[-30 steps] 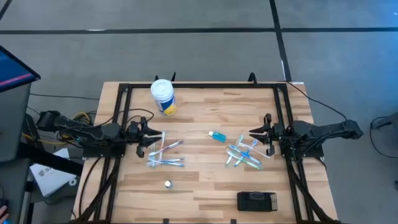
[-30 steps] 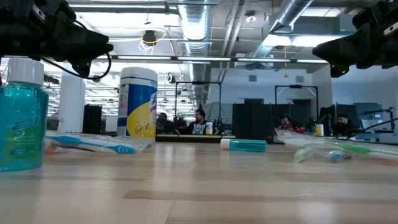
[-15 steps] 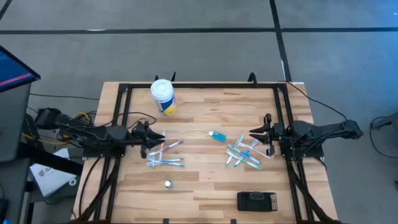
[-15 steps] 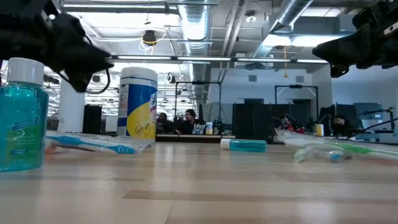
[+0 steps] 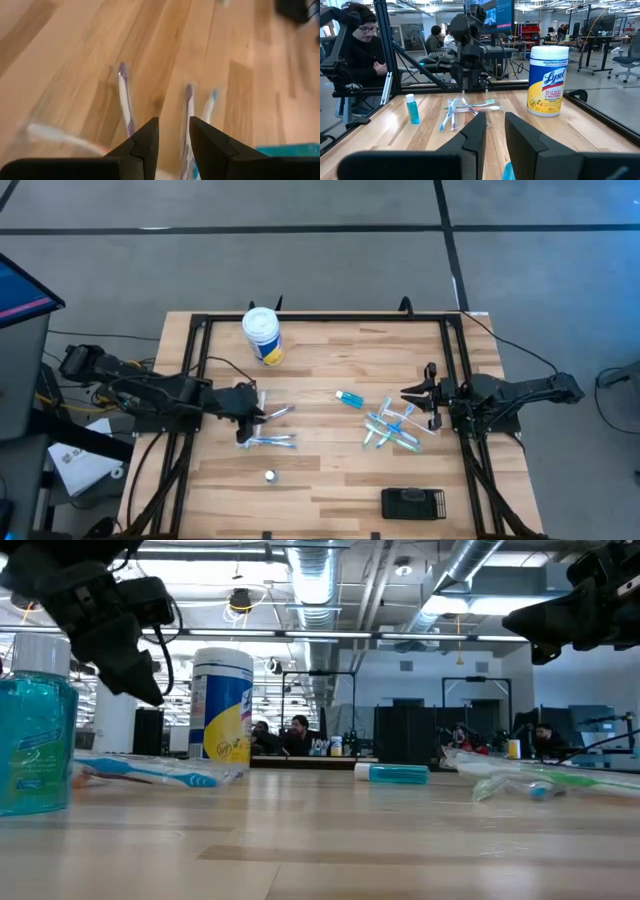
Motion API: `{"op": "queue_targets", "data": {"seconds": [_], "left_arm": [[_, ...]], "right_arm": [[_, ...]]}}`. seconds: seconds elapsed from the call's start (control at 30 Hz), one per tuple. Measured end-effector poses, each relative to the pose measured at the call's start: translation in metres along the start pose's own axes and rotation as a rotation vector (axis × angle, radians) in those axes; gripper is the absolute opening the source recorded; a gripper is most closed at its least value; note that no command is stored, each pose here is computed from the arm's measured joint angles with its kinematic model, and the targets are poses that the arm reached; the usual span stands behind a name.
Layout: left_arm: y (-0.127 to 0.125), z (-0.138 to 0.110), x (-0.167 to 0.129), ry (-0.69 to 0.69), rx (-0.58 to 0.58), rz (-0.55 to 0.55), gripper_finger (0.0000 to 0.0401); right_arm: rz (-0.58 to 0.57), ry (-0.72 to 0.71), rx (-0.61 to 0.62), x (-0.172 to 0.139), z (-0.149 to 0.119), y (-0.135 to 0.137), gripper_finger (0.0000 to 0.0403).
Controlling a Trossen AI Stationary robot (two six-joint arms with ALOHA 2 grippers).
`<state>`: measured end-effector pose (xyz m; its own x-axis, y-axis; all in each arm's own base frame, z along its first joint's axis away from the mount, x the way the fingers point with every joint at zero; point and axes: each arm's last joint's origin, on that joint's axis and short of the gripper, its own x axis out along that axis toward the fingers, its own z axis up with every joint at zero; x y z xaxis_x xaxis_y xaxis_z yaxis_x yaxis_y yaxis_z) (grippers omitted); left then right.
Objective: Pick & Place toothbrushing station
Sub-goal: Put the top left violet toothbrush into the wire organizer
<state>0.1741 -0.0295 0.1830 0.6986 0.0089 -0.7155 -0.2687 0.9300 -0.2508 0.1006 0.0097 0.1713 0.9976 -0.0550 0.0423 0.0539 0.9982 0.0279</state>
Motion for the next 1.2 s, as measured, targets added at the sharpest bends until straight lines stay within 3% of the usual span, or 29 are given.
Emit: {"op": "queue_targets", "data": {"seconds": [0.2, 0.53, 1.2], "left_arm": [[-0.008, 0.013, -0.004, 0.172, -0.004, 0.057, 0.0104], [-0.006, -0.002, 0.024, 0.39, -0.032, 0.125, 0.0104], [-0.005, -0.003, 0.03, 0.396, -0.016, 0.172, 0.0104]], "right_arm": [[0.0, 0.0, 0.0, 0.0, 0.0, 0.0, 0.0063], [0.0, -0.001, 0.001, 0.0, 0.0, 0.0, 0.0063], [-0.001, -0.001, 0.0, 0.0, 0.0, 0.0, 0.0063]]}}
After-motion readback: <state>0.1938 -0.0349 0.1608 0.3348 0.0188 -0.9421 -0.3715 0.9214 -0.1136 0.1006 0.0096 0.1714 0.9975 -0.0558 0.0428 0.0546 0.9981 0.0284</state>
